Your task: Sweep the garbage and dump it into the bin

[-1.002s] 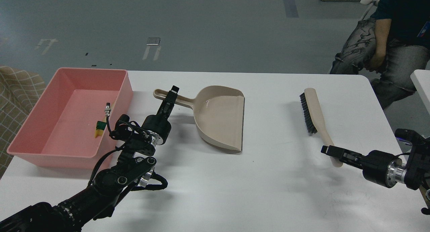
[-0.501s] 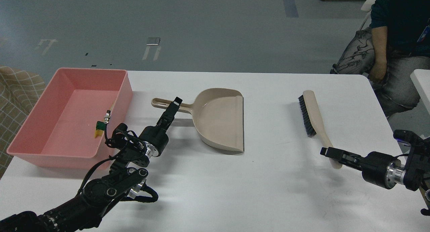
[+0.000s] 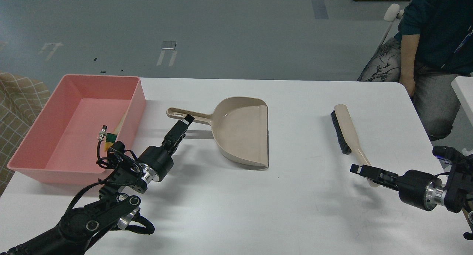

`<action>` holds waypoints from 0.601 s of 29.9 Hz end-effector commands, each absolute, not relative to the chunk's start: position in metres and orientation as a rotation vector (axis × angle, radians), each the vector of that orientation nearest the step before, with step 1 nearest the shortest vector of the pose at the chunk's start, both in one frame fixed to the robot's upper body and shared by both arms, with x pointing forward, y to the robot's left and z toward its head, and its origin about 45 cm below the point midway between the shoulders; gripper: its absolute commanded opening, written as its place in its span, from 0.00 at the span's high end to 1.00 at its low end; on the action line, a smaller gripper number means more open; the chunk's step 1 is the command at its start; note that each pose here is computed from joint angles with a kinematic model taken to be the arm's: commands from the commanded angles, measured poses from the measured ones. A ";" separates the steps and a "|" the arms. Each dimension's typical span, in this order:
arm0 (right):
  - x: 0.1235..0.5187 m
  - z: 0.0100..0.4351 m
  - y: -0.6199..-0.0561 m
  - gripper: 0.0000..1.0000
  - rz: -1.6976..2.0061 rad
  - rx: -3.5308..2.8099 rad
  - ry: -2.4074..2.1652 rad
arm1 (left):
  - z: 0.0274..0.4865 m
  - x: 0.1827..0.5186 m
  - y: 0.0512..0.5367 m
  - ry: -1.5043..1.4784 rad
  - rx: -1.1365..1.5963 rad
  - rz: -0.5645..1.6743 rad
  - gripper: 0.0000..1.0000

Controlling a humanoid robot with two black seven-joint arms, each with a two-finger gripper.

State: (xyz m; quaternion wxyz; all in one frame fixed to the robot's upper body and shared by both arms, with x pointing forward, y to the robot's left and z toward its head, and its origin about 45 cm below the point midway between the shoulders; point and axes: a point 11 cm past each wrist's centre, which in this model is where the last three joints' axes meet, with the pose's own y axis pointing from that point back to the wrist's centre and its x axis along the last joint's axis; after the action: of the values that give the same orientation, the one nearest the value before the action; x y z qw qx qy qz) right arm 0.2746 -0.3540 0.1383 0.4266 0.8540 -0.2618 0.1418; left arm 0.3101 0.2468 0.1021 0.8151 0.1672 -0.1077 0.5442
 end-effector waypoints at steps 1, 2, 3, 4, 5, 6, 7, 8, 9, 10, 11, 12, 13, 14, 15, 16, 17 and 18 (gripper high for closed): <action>0.275 0.143 -0.360 0.23 0.362 2.122 -0.664 | 0.109 0.306 0.248 -0.228 0.342 1.150 0.02; 0.275 0.145 -0.362 0.21 0.366 2.115 -0.668 | 0.111 0.305 0.248 -0.230 0.337 1.144 0.02; 0.276 0.152 -0.370 0.16 0.380 2.098 -0.678 | 0.116 0.301 0.250 -0.234 0.334 1.131 0.02; 0.276 0.157 -0.377 0.12 0.387 2.085 -0.683 | 0.121 0.297 0.254 -0.236 0.335 1.112 0.02; 0.276 0.160 -0.380 0.11 0.392 2.080 -0.686 | 0.123 0.295 0.254 -0.231 0.335 1.104 0.02; 0.277 0.167 -0.390 0.08 0.403 2.058 -0.696 | 0.129 0.291 0.254 -0.224 0.328 1.093 0.02; 0.277 0.171 -0.394 0.08 0.412 2.050 -0.703 | 0.133 0.289 0.254 -0.220 0.320 1.090 0.02; 0.280 0.181 -0.401 0.07 0.435 2.043 -0.717 | 0.142 0.287 0.252 -0.214 0.296 1.084 0.02; 0.281 0.186 -0.404 0.07 0.447 2.045 -0.724 | 0.145 0.286 0.253 -0.209 0.288 1.085 0.02; 0.282 0.190 -0.406 0.07 0.457 2.048 -0.728 | 0.149 0.285 0.253 -0.207 0.277 1.085 0.02; 0.284 0.199 -0.411 0.06 0.479 2.051 -0.738 | 0.158 0.285 0.254 -0.210 0.258 1.081 0.02; 0.288 0.209 -0.415 0.06 0.502 2.049 -0.752 | 0.166 0.286 0.254 -0.215 0.242 1.073 0.02; 0.292 0.214 -0.417 0.06 0.519 2.047 -0.765 | 0.171 0.287 0.255 -0.221 0.234 1.072 0.02; 0.301 0.228 -0.420 0.04 0.562 2.045 -0.806 | 0.182 0.291 0.257 -0.238 0.214 1.073 0.02; 0.307 0.236 -0.421 0.03 0.584 2.050 -0.835 | 0.189 0.295 0.258 -0.252 0.199 1.075 0.02; 0.313 0.246 -0.423 0.02 0.605 2.055 -0.872 | 0.196 0.300 0.259 -0.263 0.184 1.075 0.02; 0.327 0.268 -0.428 0.01 0.643 2.076 -0.980 | 0.214 0.312 0.264 -0.290 0.145 1.082 0.02; 0.338 0.289 -0.436 0.01 0.662 2.091 -1.087 | 0.236 0.327 0.267 -0.317 0.103 1.083 0.02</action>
State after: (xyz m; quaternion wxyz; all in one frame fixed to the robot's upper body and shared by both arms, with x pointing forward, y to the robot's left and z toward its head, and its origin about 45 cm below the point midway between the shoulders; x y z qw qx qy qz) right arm 0.3104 -0.4215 0.2405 0.4041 0.8157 -0.3426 0.2324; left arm 0.3002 0.2592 0.1943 0.8465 0.0883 -0.1223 0.5106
